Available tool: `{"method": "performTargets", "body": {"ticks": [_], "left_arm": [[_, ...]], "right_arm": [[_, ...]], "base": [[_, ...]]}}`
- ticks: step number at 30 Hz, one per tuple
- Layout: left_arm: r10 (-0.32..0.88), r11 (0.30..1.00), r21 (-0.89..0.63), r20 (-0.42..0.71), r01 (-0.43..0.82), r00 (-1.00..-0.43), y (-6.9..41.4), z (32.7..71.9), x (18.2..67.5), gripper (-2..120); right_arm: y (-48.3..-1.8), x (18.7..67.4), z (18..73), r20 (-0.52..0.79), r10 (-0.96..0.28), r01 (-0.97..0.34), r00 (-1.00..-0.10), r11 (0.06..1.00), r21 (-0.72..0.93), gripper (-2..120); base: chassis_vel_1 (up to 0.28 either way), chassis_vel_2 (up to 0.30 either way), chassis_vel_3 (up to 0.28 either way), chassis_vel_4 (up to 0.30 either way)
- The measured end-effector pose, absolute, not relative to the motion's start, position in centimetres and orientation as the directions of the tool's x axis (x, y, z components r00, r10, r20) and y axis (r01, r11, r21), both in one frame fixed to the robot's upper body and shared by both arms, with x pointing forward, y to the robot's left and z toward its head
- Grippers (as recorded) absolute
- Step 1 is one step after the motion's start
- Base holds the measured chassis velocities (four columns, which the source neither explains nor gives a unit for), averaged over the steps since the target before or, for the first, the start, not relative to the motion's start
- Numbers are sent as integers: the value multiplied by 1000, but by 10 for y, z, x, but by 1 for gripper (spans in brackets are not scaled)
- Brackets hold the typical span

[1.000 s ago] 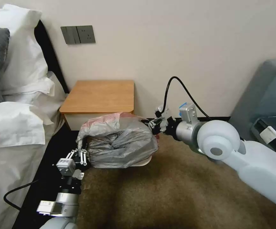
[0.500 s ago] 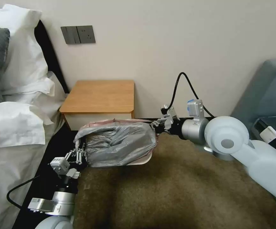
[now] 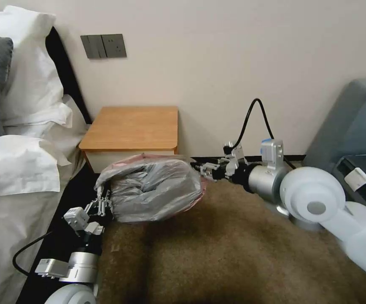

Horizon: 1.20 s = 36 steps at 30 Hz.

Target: Pick up the garbage bag from the table and place it over the trash can.

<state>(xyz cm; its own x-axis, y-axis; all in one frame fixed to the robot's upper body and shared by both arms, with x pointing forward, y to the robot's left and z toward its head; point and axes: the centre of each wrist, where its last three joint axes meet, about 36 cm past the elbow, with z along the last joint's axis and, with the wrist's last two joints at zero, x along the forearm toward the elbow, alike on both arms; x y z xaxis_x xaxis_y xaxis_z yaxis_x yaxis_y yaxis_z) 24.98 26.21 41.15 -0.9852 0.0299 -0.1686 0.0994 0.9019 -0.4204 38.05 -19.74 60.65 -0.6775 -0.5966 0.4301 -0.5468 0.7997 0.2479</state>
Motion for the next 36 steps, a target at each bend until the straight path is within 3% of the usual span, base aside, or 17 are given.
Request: {"method": "performTargets", "body": {"ticks": [3, 10, 23, 36], "left_arm": [[24, 899, -428, -166, 94, -986, 262, 415, 250, 7], [8, 892, -445, -156, 78, -988, 261, 420, 251, 7], [12, 865, -495, -137, 79, -991, 256, 431, 251, 7], [20, 856, -510, -128, 83, -992, 253, 435, 249, 7]], "right_arm": [[-196, 370, 600, 435, -584, -538, -685, 808, 239, 79], [-194, 353, 586, 458, -566, -530, -686, 819, 219, 98], [-193, 347, 543, 422, -472, -476, -774, 873, 104, 100], [-184, 352, 516, 345, -432, -422, -833, 900, 107, 100]], "base": [[0, 0, 0, 0], [0, 0, 0, 0], [0, 0, 0, 0], [0, 0, 0, 0]]}}
